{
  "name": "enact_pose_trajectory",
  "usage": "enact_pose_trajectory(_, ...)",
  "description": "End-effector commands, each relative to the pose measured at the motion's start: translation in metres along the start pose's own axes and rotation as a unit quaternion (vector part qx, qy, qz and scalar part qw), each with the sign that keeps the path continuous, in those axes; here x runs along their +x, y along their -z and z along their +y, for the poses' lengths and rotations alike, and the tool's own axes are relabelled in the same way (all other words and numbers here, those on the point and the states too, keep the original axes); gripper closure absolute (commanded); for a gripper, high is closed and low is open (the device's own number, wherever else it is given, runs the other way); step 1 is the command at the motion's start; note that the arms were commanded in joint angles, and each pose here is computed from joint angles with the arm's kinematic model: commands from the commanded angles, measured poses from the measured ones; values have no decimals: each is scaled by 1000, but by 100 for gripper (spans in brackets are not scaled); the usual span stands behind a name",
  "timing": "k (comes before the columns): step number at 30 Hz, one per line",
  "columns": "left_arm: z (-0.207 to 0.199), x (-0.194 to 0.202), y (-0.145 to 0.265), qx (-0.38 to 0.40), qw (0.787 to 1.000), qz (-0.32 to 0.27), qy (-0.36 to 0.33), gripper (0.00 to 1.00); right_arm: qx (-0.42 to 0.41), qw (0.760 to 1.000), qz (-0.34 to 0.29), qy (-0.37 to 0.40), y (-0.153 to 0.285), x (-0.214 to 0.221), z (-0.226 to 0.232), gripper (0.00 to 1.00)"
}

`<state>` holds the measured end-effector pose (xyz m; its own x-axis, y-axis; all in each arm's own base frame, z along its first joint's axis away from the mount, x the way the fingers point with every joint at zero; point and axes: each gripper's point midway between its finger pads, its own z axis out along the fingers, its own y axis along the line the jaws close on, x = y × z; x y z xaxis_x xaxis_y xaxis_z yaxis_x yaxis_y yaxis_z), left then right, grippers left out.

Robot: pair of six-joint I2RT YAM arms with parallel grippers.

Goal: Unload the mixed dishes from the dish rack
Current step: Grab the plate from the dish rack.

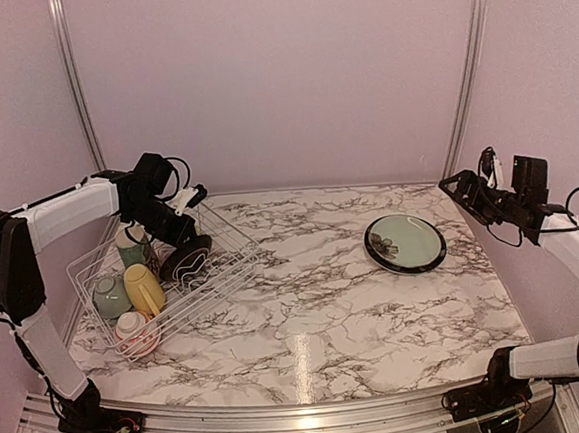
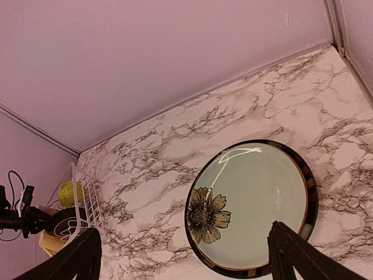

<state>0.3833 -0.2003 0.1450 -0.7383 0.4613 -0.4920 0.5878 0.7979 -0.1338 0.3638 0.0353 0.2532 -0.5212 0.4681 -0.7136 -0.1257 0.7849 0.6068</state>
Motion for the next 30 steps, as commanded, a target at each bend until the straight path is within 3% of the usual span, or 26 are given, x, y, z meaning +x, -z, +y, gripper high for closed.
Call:
enact_pose_trajectory(1,-3,5,4,8,999,23,30,100,10,1000,-11,11,7,-7,4,4)
enact_pose_trajectory(20,-6,-27,53,-10,997,-17,79,100,4,1000,-12,6,3,-9,5,5)
enact_pose_trajectory(30,-23,-51,83,-44,996,-65,43,100,-6,1000,-5,2,-5,-5,7,5)
